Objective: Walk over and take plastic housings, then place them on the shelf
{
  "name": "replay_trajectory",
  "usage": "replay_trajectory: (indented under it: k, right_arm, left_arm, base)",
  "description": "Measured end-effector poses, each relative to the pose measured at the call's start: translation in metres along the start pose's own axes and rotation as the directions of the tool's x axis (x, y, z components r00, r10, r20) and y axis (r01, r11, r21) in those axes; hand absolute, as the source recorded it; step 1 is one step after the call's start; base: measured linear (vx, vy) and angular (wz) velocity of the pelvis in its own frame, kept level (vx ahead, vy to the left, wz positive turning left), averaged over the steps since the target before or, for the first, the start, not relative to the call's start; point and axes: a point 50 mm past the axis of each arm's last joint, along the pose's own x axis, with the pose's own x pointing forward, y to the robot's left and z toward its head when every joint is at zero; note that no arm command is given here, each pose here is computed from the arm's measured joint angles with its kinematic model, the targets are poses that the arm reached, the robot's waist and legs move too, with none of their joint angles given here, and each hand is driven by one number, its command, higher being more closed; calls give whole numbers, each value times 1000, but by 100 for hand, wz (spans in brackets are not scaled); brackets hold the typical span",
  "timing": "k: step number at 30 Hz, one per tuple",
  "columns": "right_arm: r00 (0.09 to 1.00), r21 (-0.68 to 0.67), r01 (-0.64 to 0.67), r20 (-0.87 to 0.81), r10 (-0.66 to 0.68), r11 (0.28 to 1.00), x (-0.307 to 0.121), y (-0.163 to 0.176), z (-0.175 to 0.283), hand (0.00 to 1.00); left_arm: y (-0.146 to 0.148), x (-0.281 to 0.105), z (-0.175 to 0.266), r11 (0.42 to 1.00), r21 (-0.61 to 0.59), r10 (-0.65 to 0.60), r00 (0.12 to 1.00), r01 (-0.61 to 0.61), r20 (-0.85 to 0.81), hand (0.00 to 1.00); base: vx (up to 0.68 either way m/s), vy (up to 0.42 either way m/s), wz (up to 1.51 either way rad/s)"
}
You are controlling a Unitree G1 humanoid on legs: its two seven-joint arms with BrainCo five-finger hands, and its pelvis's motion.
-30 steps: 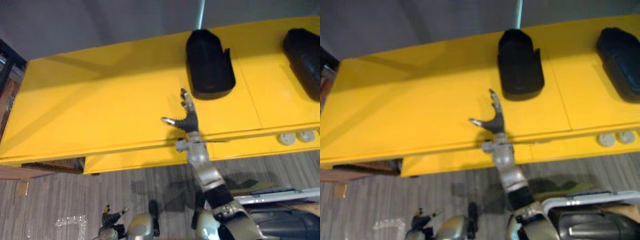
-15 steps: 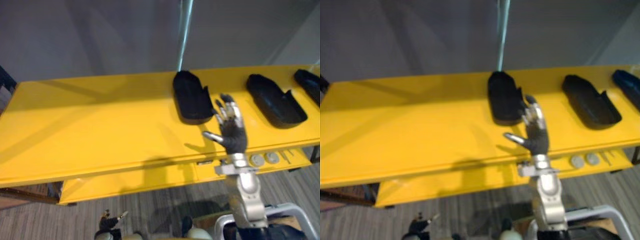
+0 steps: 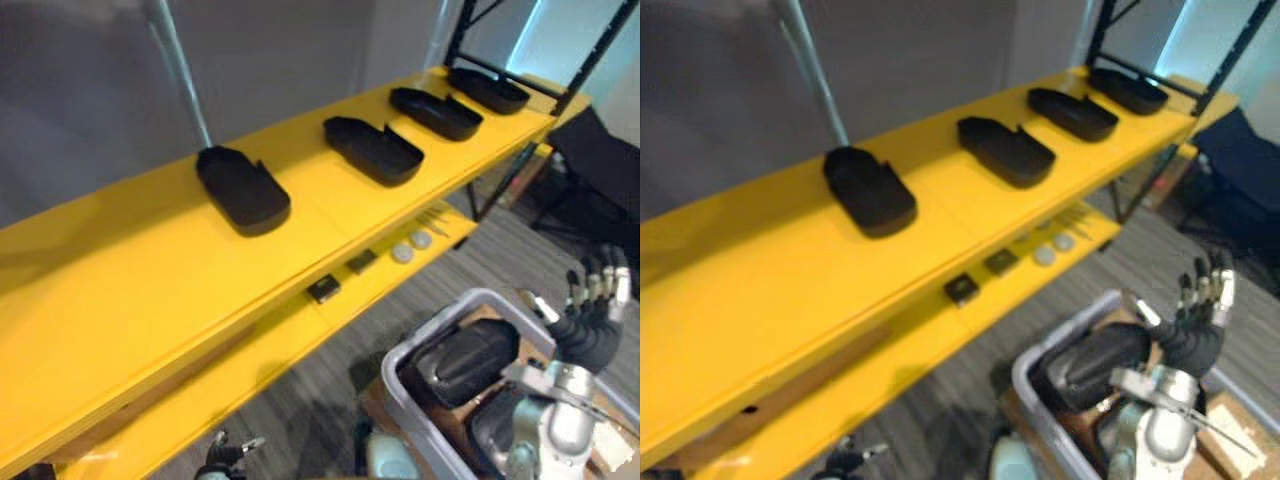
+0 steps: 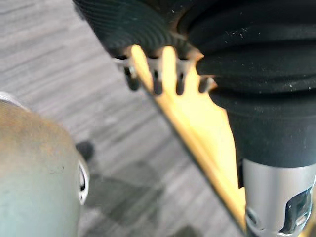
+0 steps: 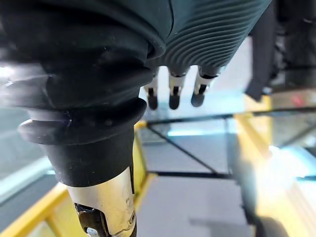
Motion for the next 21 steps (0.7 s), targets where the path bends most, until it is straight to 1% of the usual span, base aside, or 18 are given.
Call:
replay_trajectory:
  k: [2,4,8,9,11,12,13,15,18,21]
  right_arm:
    - [1000,-15,9,4,-9,1000,1,-1,0,0]
    - [1000,-43,-9,22,10,999,4,0,2,0]
    - [998,-26,-41,46,42,999,11,8,4,0]
    - [996,-3,-68,52,68,998,14,17,3,0]
    - [988,30,-146,47,144,989,16,34,-1,0]
    - [976,51,-217,50,214,975,19,50,-3,0]
    - [973,54,-230,53,227,972,20,53,-3,0]
    - [958,100,-283,70,277,954,24,71,-3,0]
    - [959,126,-283,56,278,951,24,72,-6,0]
    - [949,141,-316,63,310,938,23,80,-5,0]
  left_arm:
    - [-4,0,3,1000,-5,-7,1000,8,13,0]
    - [-6,-1,2,1000,-4,1,1000,-1,16,0]
    - [-12,-3,3,1000,0,-6,1000,6,29,0]
    - [-10,-3,6,1000,-8,4,999,-3,39,0]
    - [-5,-2,9,997,-64,41,998,-38,54,0]
    - [-4,-4,10,991,-121,62,996,-53,71,0]
    - [-4,-4,9,990,-132,66,995,-56,72,0]
    - [3,-6,5,974,-207,111,992,-96,59,0]
    - [17,-7,-4,959,-230,177,984,-168,22,0]
    - [16,-10,-13,958,-226,181,983,-177,-4,0]
  base:
    - [60,-121,8]
    - [91,-84,-5]
    - [49,8,-23]
    - [12,0,-76]
    - [-21,32,-119]
    - [-49,118,-124]
    - [-65,202,-163]
    - [-54,220,-149]
    - [-8,202,-46]
    - [-11,265,-26]
